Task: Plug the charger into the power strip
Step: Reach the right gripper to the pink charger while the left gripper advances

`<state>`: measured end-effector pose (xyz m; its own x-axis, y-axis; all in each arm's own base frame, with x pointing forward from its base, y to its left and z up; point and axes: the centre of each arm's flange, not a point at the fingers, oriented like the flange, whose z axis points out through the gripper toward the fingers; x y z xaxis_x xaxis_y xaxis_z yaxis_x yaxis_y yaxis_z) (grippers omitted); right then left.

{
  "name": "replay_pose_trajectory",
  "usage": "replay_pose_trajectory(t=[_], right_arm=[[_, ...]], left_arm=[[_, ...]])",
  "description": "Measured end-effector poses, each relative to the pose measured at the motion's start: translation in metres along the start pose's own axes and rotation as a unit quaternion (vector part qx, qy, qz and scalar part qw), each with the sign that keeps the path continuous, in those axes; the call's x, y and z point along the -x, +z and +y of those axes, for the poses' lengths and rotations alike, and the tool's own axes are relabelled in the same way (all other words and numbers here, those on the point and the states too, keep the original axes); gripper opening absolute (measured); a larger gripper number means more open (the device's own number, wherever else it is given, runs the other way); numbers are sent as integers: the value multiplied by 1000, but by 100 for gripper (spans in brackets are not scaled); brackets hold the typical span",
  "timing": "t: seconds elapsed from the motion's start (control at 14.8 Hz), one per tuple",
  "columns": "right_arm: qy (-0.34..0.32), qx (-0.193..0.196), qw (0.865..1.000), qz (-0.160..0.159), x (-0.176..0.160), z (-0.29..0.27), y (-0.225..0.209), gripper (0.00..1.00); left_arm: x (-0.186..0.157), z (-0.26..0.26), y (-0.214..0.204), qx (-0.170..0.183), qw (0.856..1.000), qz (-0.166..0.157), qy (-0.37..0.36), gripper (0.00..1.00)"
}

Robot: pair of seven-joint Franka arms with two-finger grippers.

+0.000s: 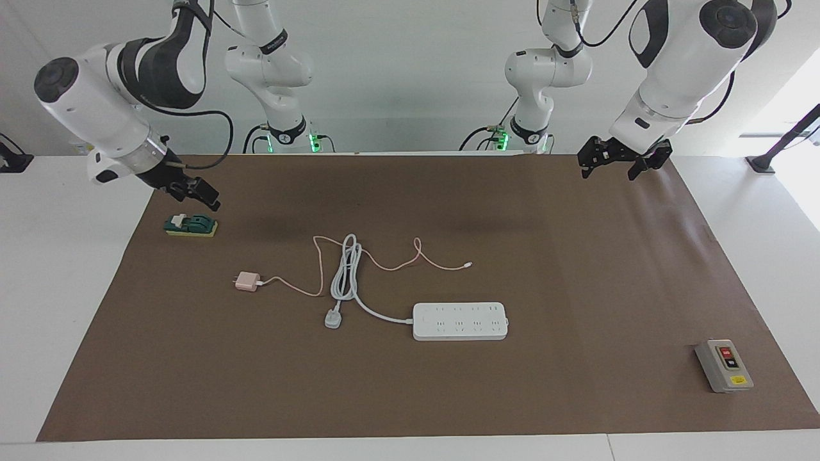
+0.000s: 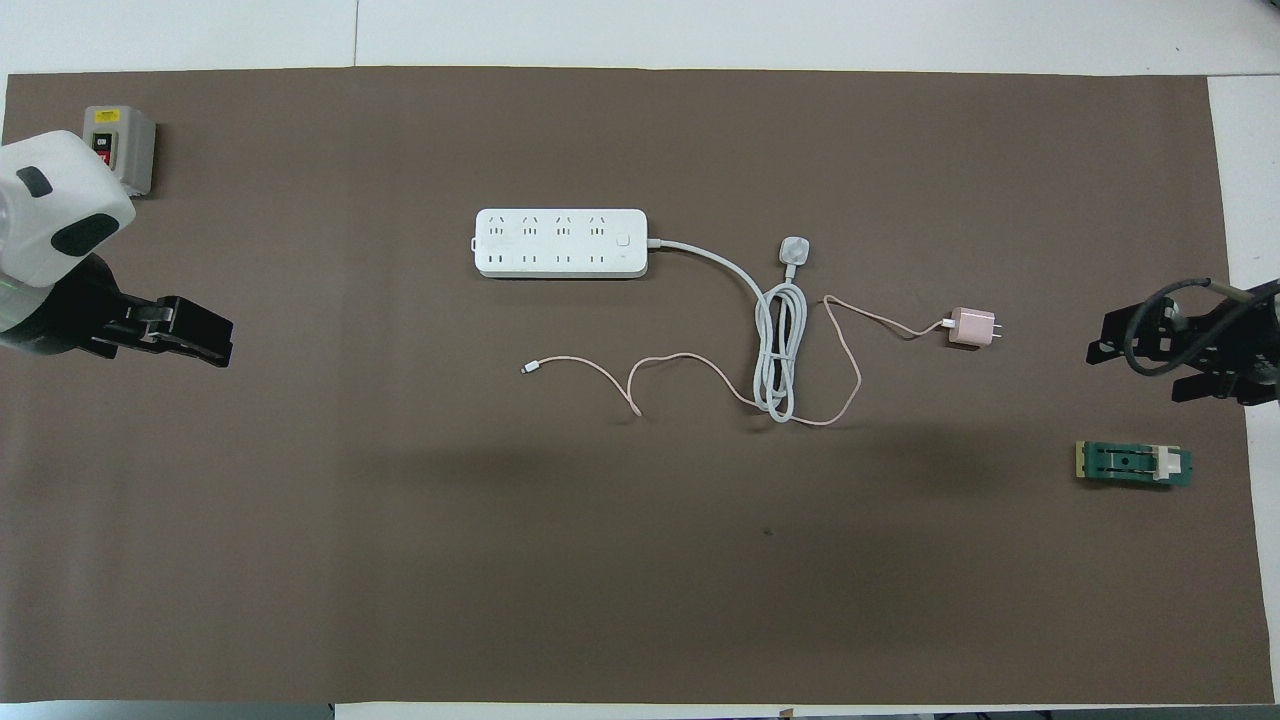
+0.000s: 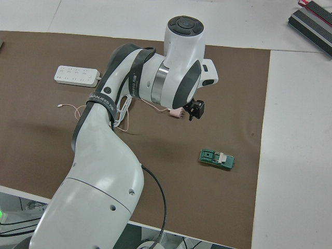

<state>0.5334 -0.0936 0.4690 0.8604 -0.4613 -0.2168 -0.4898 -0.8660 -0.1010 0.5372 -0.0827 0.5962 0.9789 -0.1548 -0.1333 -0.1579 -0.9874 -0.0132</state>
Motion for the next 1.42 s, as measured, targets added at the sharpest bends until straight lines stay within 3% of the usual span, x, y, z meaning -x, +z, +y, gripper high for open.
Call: replay_pose_trajectory(t=[0.2, 0.47, 0.68, 0.81, 0.95, 1.15, 1.42], right_arm=[[125, -48, 990, -37, -31, 6, 45, 100], [268, -116, 953, -81, -57, 3, 87, 100], [326, -157, 926, -109, -77, 12, 120, 100], [356, -180, 908, -126, -87, 18, 139, 100], [379, -201, 892, -142, -92, 22, 148, 100], [411, -227, 868, -163, -100, 34, 160, 100], [424, -234, 855, -184, -102, 33, 180, 100]], left_arm=[[4, 3, -16, -1, 1000, 16, 3, 100], [13, 18, -40, 15, 999, 39, 14, 100], [20, 34, -48, 80, 996, 35, 25, 100], [25, 48, -48, 132, 990, 16, 37, 100], [31, 65, -42, 194, 979, -16, 53, 100], [30, 78, -42, 283, 957, -29, 61, 100], [17, 74, -32, 360, 930, -45, 51, 100]])
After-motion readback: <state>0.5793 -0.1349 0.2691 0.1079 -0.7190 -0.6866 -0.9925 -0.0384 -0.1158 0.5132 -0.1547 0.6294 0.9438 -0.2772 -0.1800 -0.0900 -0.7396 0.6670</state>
